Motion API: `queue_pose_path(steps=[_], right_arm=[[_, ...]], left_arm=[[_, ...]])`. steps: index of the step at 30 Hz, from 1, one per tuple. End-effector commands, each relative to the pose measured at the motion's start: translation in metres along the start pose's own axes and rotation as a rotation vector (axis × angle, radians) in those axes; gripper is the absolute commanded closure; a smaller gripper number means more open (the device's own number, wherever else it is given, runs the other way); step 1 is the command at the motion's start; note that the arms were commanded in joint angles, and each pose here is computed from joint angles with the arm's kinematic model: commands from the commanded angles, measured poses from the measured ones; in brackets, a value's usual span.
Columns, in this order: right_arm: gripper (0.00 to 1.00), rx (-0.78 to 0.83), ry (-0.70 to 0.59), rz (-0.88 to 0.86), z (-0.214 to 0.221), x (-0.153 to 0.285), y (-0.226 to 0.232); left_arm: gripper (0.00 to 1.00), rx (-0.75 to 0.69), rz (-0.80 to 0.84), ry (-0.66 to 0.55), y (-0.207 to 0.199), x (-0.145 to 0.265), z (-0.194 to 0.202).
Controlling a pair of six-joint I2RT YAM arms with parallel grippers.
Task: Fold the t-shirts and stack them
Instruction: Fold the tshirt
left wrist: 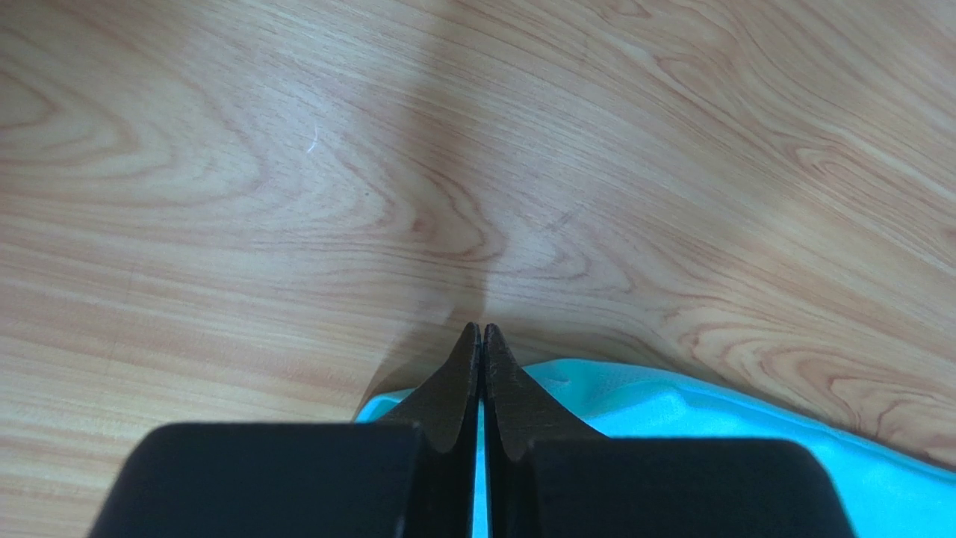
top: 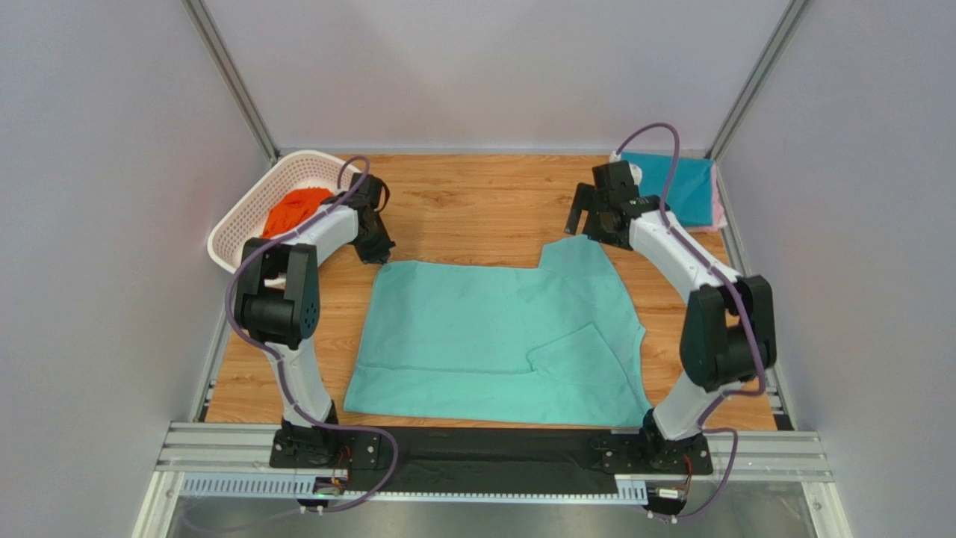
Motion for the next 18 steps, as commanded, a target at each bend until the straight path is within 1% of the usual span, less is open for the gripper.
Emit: queue_pose_path(steps=[1, 2, 3, 4, 5, 7, 8, 13, 14, 16, 17, 18], right_arm=[[0.07, 0.021, -0.026, 0.057, -0.030, -0.037, -0.001], [0.08, 0.016, -0.054, 0.066, -0.045, -0.040, 0.000], [0.09, 0.023, -0.046, 0.080, -0.048, -0.049, 0.000], [0.10, 0.029, -0.010, 0.096, -0.044, -0.066, -0.001], [0.11, 0.026, -0.025, 0.105, -0.056, -0.070, 0.000], [0.12, 0.036, -0.012, 0.120, -0.057, -0.081, 0.000], [0.13, 0.041, -0.004, 0.137, -0.058, -0.093, -0.001], [0.16, 0.063, 0.039, 0.171, -0.053, -0.120, -0.002], [0.19, 0.077, 0.068, 0.182, -0.045, -0.130, -0.003], [0.22, 0.077, 0.072, 0.189, -0.046, -0.135, -0.004], [0.27, 0.077, 0.082, 0.190, -0.044, -0.138, -0.004], [0.29, 0.080, 0.094, 0.192, -0.039, -0.142, -0.004]], left_arm=[[1.00, -0.018, 0.053, -0.051, -0.005, 0.020, -0.010], [1.00, -0.019, 0.054, -0.052, -0.005, 0.020, -0.010], [1.00, -0.019, 0.055, -0.054, -0.005, 0.020, -0.010], [1.00, -0.022, 0.054, -0.053, -0.004, 0.020, -0.009], [1.00, -0.024, 0.054, -0.053, -0.004, 0.019, -0.009], [1.00, -0.025, 0.052, -0.058, -0.004, 0.021, -0.010], [1.00, -0.024, 0.051, -0.057, -0.004, 0.020, -0.010], [1.00, -0.022, 0.046, -0.058, -0.002, 0.018, -0.009], [1.00, -0.022, 0.044, -0.056, -0.002, 0.018, -0.008], [1.00, -0.024, 0.045, -0.050, -0.002, 0.017, -0.007], [1.00, -0.023, 0.041, -0.048, -0.001, 0.016, -0.006], [1.00, -0.022, 0.040, -0.049, -0.001, 0.015, -0.007]])
Point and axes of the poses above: each gripper's point midway between its finger pads, its own x axis back along the fingers, its own y axis along the line the jaws close on, z = x × y, the point moved 5 cm from there along x, back along the fingers, and after that the axes turned 11 degrees about x, right-handed, at the moved point
